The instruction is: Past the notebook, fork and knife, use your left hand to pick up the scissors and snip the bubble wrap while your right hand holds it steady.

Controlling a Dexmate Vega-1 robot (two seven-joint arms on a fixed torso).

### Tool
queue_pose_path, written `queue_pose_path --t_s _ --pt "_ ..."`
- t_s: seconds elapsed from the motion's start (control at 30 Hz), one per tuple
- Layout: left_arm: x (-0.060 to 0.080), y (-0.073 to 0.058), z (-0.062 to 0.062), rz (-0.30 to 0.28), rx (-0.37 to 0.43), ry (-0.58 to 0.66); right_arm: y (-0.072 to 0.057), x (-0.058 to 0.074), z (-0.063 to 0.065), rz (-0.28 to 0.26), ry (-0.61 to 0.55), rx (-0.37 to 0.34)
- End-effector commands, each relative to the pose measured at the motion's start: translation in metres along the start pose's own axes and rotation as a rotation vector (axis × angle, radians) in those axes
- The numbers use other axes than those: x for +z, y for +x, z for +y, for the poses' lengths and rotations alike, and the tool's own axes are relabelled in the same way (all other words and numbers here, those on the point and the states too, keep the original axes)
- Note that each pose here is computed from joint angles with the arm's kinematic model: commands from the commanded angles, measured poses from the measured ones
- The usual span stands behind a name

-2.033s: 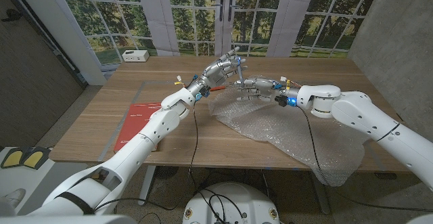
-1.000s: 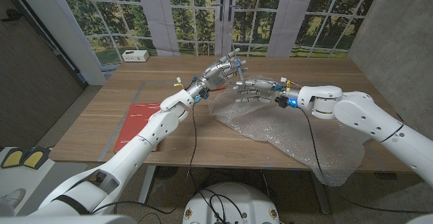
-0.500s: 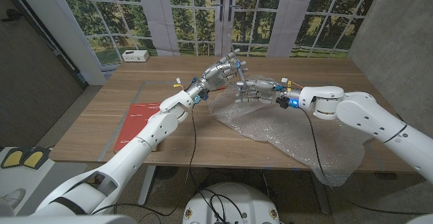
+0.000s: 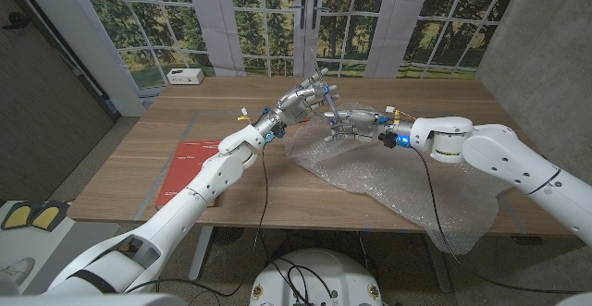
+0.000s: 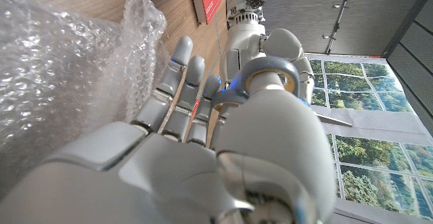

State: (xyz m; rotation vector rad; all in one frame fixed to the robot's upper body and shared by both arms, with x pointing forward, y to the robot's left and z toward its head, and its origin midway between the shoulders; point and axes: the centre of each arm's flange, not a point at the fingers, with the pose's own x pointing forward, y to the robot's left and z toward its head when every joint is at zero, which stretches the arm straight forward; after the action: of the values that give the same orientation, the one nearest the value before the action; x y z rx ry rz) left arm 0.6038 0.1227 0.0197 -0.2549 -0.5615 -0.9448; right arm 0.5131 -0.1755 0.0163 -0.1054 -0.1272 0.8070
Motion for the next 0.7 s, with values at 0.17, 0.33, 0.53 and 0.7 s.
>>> queue_pose_path --t_s 0.17,0.33,0.53,0.7 --pt "-0.003 0.0 0.009 0.023 0.031 -0.002 0.0 0.0027 -0.0045 0.02 0.033 0.007" --pt "-0.0033 0.0019 0.0104 0.026 0.035 -0.005 -0.0002 0.0041 -0.0055 0.019 0.044 0.015" --pt "-0.0034 0.0046 0.0105 0.03 0.033 -0.002 -0.0006 0.0056 -0.0073 0.014 0.044 0.025" --pt "-0.0027 0.0068 0.0094 0.032 0.034 0.002 -0.002 0.0064 -0.0086 0.018 0.043 0.032"
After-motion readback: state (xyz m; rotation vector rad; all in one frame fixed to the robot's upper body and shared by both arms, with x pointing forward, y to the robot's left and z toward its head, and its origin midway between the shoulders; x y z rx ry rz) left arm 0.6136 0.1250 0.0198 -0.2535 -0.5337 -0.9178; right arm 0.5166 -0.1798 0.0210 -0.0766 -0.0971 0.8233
